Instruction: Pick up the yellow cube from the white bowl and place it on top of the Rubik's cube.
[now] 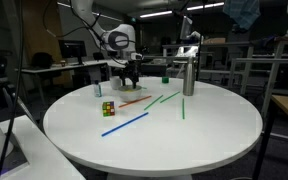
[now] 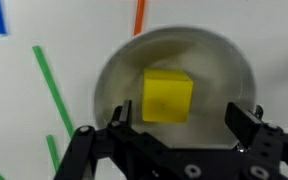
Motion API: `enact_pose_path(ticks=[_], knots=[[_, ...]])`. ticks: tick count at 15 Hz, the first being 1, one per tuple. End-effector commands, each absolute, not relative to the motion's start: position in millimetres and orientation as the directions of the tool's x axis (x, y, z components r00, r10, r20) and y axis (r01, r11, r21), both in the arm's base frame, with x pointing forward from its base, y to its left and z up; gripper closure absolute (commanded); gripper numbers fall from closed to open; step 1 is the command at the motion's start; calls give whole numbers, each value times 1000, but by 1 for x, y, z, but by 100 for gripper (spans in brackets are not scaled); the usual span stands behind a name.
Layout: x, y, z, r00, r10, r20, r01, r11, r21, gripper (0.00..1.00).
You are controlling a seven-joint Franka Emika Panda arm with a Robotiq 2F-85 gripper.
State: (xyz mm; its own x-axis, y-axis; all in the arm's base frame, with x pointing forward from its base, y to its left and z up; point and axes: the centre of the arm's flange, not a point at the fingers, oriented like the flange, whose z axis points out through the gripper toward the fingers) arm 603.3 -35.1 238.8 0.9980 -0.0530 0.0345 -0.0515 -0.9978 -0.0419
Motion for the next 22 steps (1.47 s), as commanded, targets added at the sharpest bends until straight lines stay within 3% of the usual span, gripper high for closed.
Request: enact_pose_path(ticks=[1, 16, 17, 19, 22], knots=[[613, -41, 235, 998, -63, -7, -63, -996, -67, 0], [626, -57, 205, 995, -70, -72, -75, -995, -72, 0], [626, -57, 205, 995, -68, -78, -73, -995, -71, 25], [626, -57, 204, 994, -67, -89, -73, -995, -69, 33], [626, -57, 203, 992, -68, -106, -76, -995, -68, 56]])
